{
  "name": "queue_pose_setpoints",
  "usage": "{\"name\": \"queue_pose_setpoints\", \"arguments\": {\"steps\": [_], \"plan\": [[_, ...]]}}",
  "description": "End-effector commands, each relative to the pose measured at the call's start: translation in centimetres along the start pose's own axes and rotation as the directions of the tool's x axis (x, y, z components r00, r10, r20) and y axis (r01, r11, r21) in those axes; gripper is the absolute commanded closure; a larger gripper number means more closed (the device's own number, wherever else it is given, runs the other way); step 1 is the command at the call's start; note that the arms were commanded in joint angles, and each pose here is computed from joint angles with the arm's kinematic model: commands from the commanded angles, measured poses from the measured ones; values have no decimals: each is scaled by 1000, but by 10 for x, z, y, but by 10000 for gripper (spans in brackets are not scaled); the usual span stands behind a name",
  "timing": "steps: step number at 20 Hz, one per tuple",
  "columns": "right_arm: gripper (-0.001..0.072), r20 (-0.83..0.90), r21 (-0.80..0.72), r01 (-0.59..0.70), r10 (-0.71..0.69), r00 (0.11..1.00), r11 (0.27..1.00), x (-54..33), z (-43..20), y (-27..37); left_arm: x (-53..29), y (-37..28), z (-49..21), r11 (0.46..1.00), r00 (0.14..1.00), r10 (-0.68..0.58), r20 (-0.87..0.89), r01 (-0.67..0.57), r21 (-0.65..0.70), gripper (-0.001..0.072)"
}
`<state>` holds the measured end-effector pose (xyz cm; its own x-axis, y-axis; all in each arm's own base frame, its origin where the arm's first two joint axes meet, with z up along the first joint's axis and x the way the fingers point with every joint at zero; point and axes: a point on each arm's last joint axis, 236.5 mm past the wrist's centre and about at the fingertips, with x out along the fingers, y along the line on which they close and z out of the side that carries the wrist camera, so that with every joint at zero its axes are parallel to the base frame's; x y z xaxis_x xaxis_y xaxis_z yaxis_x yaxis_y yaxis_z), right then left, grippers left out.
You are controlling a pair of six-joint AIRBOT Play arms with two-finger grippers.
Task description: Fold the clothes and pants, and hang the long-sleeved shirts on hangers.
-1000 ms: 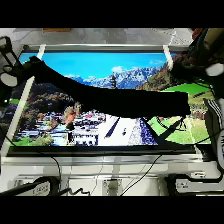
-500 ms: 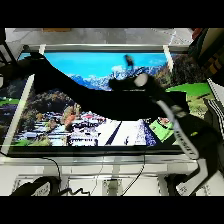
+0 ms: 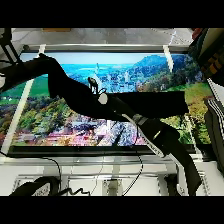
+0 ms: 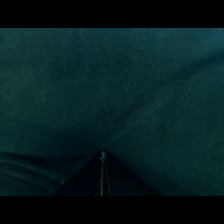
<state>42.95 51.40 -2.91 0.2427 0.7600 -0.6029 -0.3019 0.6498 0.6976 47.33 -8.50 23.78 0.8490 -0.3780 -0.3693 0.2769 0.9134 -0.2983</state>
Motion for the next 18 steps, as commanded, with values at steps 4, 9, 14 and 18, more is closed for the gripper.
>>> {"name": "queue_pose_setpoints", "arguments": {"steps": [4,9,14,18], "plan": [[695,-13,-21,108,-108,994,994,-35,31,-48,47,1,-46,999,991,-34,-126,29,-41,699],[695,51,-117,274,-270,961,955,-168,106,-120,101,-70,-125,984,938,-166,-304,179,15,700],[694,210,-62,344,-325,922,937,-305,160,-143,122,-174,-215,929,837,-292,-462,364,71,699],[694,277,-9,378,-361,890,926,-366,173,-156,137,-213,-276,894,792,-302,-531,428,130,654]]}}
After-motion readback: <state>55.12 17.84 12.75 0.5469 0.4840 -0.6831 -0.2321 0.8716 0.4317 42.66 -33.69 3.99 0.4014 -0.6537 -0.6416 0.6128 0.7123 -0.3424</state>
